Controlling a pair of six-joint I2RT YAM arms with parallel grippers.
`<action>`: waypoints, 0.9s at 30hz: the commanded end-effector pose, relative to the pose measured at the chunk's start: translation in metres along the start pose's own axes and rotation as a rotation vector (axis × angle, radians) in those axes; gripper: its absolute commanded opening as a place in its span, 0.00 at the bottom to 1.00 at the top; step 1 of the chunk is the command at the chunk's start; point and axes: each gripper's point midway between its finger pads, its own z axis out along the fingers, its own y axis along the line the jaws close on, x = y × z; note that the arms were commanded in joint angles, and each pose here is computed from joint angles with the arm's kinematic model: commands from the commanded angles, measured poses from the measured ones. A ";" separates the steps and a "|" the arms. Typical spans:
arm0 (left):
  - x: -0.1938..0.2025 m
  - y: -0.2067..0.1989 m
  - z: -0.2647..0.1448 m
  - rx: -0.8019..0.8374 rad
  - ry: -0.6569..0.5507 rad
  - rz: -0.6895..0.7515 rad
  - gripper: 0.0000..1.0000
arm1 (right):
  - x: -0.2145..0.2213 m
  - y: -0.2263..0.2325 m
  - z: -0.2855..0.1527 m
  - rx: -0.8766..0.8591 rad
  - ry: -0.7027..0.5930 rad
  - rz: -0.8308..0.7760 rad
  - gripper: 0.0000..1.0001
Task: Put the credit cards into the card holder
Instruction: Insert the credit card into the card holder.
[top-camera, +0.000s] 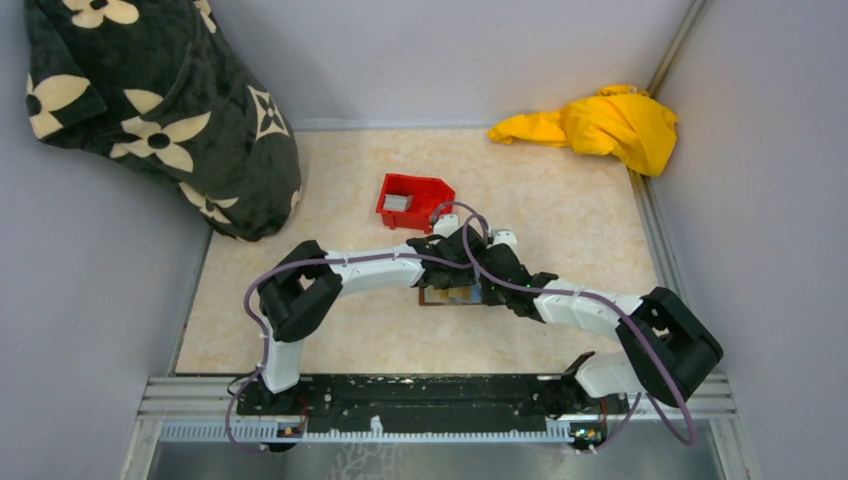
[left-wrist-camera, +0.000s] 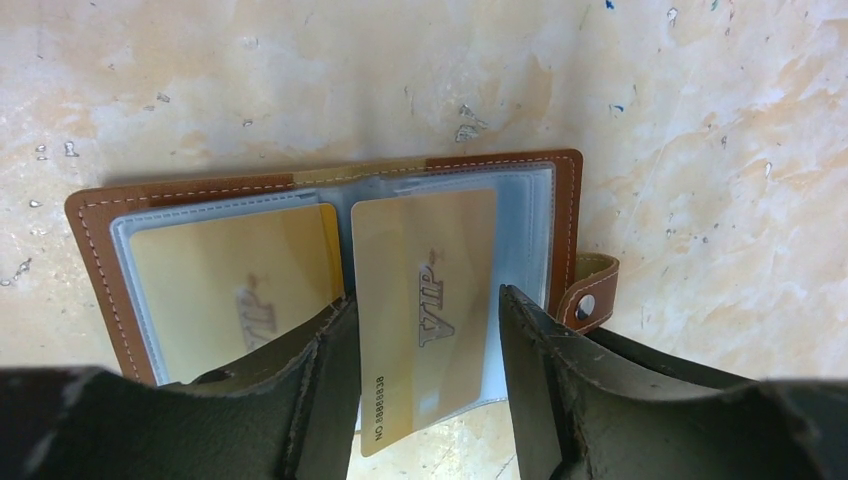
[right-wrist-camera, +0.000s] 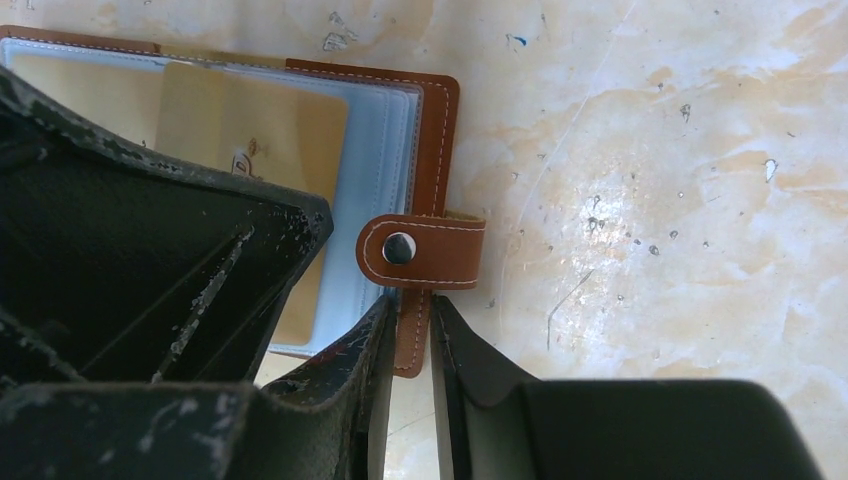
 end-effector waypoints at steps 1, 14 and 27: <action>0.116 0.115 -0.005 -0.364 0.340 0.222 0.59 | -0.012 0.026 -0.003 -0.098 -0.020 0.013 0.21; 0.091 0.097 -0.019 -0.292 0.246 0.179 0.67 | -0.010 0.026 -0.001 -0.097 -0.013 0.005 0.21; 0.070 0.091 -0.021 -0.256 0.171 0.142 0.71 | -0.002 0.025 0.007 -0.094 0.009 -0.005 0.21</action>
